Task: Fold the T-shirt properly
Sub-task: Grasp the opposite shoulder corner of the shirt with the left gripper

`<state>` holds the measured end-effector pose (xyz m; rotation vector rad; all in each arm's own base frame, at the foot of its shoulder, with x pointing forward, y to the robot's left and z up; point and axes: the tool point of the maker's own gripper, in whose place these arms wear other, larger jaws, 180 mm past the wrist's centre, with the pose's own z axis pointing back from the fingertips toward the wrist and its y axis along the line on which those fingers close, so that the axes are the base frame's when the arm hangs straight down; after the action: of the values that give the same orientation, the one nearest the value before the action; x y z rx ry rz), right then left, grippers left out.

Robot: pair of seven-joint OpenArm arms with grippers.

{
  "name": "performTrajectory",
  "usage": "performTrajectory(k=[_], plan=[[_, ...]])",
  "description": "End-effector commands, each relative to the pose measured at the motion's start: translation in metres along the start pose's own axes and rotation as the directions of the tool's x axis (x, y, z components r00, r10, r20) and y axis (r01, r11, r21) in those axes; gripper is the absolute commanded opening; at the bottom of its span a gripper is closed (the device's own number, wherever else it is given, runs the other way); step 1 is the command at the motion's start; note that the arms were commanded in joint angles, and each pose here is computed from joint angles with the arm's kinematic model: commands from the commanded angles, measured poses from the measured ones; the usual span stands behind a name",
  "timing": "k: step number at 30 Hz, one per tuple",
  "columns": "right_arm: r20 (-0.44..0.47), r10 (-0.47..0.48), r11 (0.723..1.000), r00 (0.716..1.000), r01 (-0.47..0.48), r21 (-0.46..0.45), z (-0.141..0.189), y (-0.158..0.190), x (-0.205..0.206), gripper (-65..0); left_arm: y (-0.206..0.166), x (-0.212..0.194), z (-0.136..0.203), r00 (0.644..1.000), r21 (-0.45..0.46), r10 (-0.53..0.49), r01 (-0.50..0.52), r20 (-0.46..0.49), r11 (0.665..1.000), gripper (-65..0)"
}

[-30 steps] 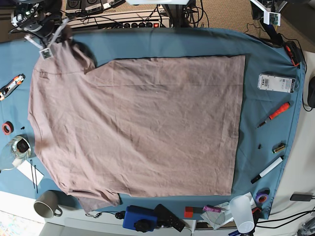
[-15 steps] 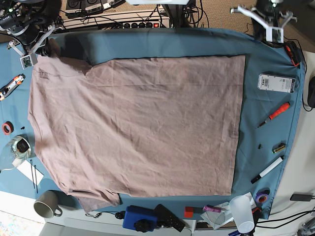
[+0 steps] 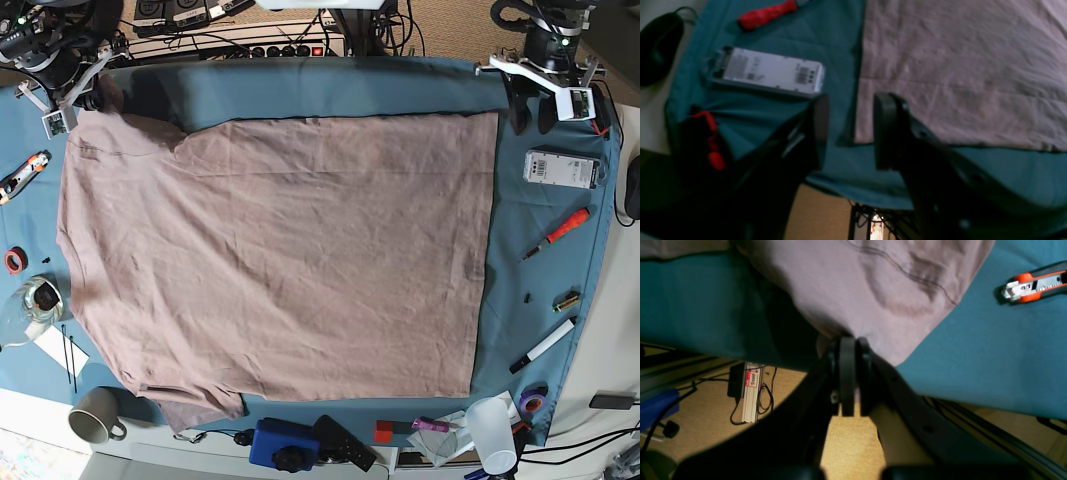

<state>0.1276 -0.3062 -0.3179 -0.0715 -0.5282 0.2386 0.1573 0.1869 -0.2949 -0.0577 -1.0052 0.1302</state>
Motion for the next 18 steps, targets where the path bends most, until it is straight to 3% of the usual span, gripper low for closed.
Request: performTrajectory(k=[1, 12, 18], plan=[[0.017, 0.022, 1.000, 1.000, -0.022, -0.010, 0.004, -0.003, 0.006, -65.0, -0.001, 0.005, 0.000, 1.000, -0.007, 0.001, -0.001, 0.024, 1.000, -42.2], [-0.009, 0.022, 1.000, 1.000, -0.022, -0.010, 0.004, -0.003, 0.002, -65.0, 0.014, -0.050, -0.048, 0.982, 0.001, 0.141, -0.142, -0.125, 0.990, -42.1], [-0.015, 0.022, 1.000, 1.000, -0.022, -0.010, 0.004, -0.003, 0.000, -65.0, 0.005, -0.067, -0.064, 0.950, -0.031, 0.234, -0.245, -0.206, 0.969, -42.1]])
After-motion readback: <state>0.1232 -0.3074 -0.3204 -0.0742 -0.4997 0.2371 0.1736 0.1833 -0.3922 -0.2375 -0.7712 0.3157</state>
